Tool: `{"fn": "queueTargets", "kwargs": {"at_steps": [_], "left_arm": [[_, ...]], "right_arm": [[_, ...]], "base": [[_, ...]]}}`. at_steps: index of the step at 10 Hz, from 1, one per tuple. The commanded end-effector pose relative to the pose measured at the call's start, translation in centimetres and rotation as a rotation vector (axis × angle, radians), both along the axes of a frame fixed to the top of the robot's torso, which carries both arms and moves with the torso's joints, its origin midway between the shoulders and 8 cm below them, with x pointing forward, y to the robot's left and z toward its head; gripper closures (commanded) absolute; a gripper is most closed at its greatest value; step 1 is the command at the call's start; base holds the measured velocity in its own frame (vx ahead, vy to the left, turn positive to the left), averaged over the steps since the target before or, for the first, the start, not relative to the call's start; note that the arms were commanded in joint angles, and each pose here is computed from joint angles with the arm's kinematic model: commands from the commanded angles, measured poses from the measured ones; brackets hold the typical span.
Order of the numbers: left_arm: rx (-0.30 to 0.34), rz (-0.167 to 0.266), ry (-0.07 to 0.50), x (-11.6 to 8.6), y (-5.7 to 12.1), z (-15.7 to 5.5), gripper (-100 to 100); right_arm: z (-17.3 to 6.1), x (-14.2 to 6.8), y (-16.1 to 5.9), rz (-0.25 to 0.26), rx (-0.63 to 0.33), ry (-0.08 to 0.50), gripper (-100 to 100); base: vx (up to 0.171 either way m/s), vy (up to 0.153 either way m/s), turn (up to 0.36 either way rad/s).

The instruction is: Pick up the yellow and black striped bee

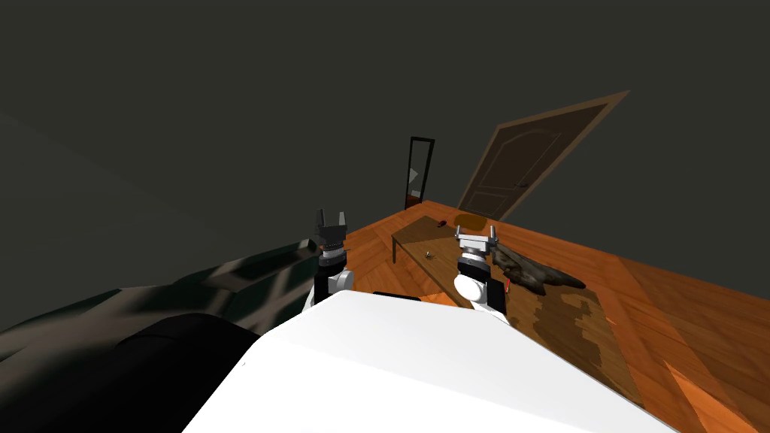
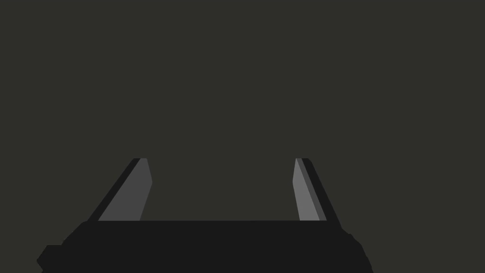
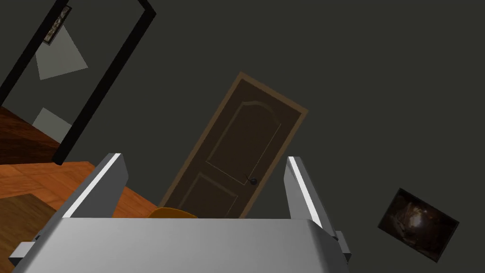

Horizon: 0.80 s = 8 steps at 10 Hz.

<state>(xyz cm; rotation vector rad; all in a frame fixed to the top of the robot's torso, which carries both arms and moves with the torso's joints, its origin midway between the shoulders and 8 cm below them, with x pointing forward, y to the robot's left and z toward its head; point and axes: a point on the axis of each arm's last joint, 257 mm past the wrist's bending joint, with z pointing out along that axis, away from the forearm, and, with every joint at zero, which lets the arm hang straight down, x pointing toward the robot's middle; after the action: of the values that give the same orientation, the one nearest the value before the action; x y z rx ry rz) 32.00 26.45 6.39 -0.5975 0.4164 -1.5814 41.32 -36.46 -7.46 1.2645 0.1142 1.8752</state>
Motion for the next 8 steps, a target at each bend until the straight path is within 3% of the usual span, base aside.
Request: {"fn": "queueTargets", "kwargs": {"at_steps": [1,8], "left_arm": [[0.000,0.000,0.000,0.0,0.0,0.0,0],[0.000,0.000,0.000,0.0,0.0,0.0,0]], "right_arm": [[-0.6,0.4,-0.4,0.006,0.054,-0.008,-100],[-3.1,1.0,-2.2,0.012,0.237,0.003,-100]], "base": [[0.009,-0.006,0.089],[0.005,-0.006,0.033]]}}
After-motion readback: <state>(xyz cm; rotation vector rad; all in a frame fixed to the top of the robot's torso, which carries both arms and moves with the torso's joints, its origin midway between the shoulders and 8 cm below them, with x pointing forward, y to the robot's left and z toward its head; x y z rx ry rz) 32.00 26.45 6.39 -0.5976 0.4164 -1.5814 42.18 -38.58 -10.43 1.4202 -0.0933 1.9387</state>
